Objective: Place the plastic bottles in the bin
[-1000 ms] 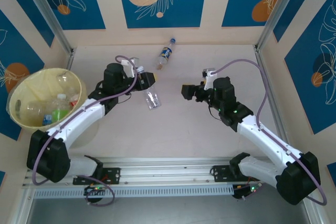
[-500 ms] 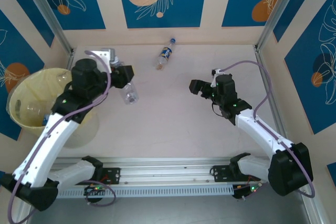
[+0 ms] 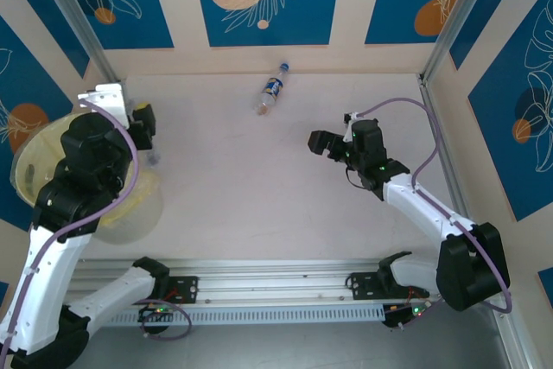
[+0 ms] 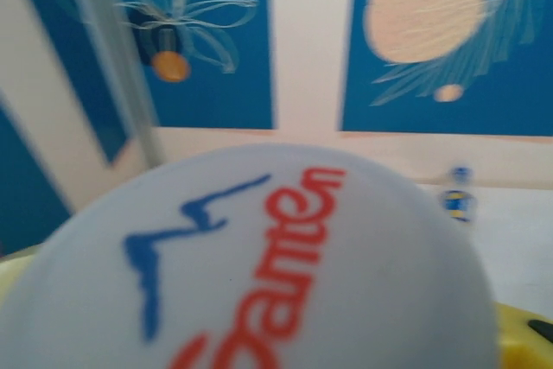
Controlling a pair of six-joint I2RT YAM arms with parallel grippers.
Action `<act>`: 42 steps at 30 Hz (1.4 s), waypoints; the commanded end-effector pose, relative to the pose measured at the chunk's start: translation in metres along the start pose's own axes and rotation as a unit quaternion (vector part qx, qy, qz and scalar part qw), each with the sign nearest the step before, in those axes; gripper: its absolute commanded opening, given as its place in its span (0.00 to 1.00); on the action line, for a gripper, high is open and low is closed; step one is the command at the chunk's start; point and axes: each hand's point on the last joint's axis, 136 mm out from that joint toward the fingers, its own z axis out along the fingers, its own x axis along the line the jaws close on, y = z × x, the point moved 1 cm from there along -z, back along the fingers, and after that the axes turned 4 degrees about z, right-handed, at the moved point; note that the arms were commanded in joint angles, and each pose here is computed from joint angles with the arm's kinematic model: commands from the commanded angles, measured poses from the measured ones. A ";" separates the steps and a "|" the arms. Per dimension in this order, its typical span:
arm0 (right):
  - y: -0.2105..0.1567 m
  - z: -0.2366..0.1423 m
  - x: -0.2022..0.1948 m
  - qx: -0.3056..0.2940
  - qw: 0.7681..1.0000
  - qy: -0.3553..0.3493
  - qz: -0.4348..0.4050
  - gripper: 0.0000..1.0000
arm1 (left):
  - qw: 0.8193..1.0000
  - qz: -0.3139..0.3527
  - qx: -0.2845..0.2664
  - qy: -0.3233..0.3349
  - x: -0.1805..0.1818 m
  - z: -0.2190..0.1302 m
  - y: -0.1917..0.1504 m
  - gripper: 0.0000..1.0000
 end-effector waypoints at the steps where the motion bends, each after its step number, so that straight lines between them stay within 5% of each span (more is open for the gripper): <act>1: 0.021 -0.003 0.015 -0.020 0.999 0.026 0.004 1.00 | 0.984 0.058 0.010 0.167 0.058 -0.015 -0.001 0.36; 6: 0.030 0.000 0.027 -0.010 0.999 0.039 -0.007 1.00 | 0.949 0.095 0.036 0.300 0.099 -0.025 -0.004 0.36; 11: 0.033 0.001 0.033 -0.005 0.999 0.052 -0.003 1.00 | 0.910 0.100 0.150 0.374 0.146 -0.021 -0.028 0.37; 15: 0.034 0.002 0.037 0.000 0.998 0.059 0.005 1.00 | 0.888 0.105 0.215 0.393 0.174 -0.005 -0.041 0.40; 21: 0.035 0.003 0.040 0.004 0.998 0.065 0.013 1.00 | 0.850 0.203 0.279 0.397 0.200 0.046 -0.062 0.40; 24: 0.035 0.003 0.041 0.007 0.998 0.066 0.014 1.00 | 0.857 0.218 0.269 0.383 0.203 0.062 -0.065 0.43; 26: 0.034 0.004 0.041 0.008 0.998 0.067 0.015 1.00 | 0.866 0.242 0.248 0.360 0.198 0.073 -0.065 0.63; 32: 0.033 0.006 0.040 0.010 0.998 0.066 0.009 1.00 | 0.884 0.280 0.250 0.280 0.178 0.088 -0.080 0.90; 42: 0.033 0.007 0.037 0.009 0.998 0.059 0.008 1.00 | 0.963 0.170 0.141 0.157 0.128 0.072 -0.045 1.00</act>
